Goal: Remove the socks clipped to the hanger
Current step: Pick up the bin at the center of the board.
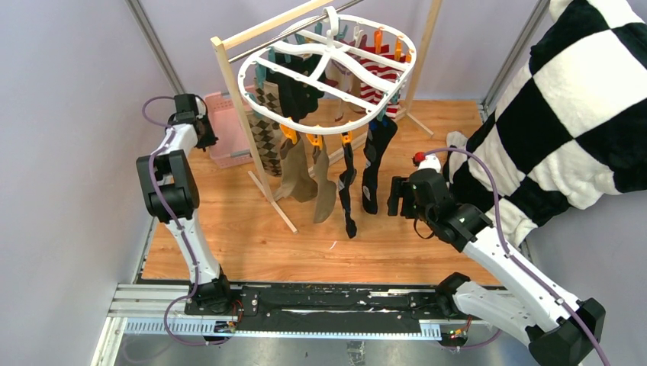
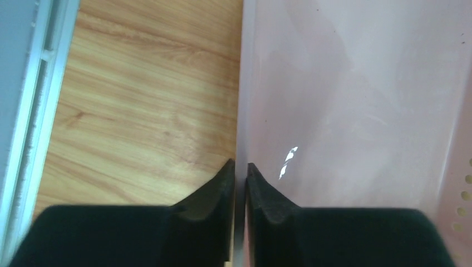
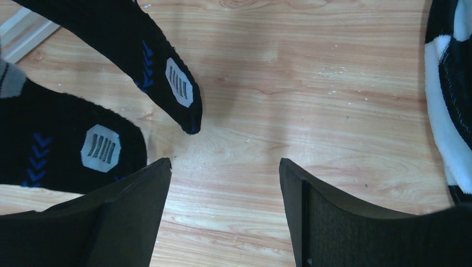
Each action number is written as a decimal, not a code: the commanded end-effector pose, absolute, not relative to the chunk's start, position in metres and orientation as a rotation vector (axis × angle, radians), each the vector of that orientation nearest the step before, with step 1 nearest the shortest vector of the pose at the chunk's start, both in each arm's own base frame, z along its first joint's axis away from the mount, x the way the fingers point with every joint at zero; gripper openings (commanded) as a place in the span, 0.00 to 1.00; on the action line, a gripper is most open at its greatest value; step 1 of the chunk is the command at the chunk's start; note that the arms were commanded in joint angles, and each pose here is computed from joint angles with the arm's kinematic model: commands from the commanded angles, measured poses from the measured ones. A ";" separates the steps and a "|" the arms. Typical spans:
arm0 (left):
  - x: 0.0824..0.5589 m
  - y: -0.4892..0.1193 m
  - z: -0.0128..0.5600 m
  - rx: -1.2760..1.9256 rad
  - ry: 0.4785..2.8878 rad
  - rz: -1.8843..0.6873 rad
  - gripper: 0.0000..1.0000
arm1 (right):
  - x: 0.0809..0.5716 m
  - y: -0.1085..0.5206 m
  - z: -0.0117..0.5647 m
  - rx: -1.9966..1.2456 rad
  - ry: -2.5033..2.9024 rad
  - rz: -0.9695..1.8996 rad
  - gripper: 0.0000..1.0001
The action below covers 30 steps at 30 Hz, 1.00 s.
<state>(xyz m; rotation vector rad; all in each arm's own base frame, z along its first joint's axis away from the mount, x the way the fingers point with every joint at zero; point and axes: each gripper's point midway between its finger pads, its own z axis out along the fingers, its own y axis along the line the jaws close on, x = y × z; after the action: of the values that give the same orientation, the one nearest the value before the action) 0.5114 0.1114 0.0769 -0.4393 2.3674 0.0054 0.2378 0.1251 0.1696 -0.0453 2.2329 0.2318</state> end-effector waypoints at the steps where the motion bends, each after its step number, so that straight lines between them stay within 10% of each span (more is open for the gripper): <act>1: 0.502 0.127 0.102 -0.441 2.317 0.138 0.13 | 0.229 0.132 0.187 -0.108 2.207 0.290 0.74; 4: 0.491 0.133 0.106 -0.432 2.318 0.199 0.00 | 0.226 0.133 0.193 -0.119 2.189 0.320 0.70; 30: 0.247 0.124 0.243 0.064 2.399 0.535 0.00 | 0.224 0.178 0.255 -0.375 2.129 0.530 0.64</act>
<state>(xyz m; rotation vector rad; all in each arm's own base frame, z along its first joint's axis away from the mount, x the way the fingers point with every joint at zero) 0.2897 0.1320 0.2634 -0.1925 2.2340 0.5062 0.2336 0.1657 0.2433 -0.2759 2.1312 0.4695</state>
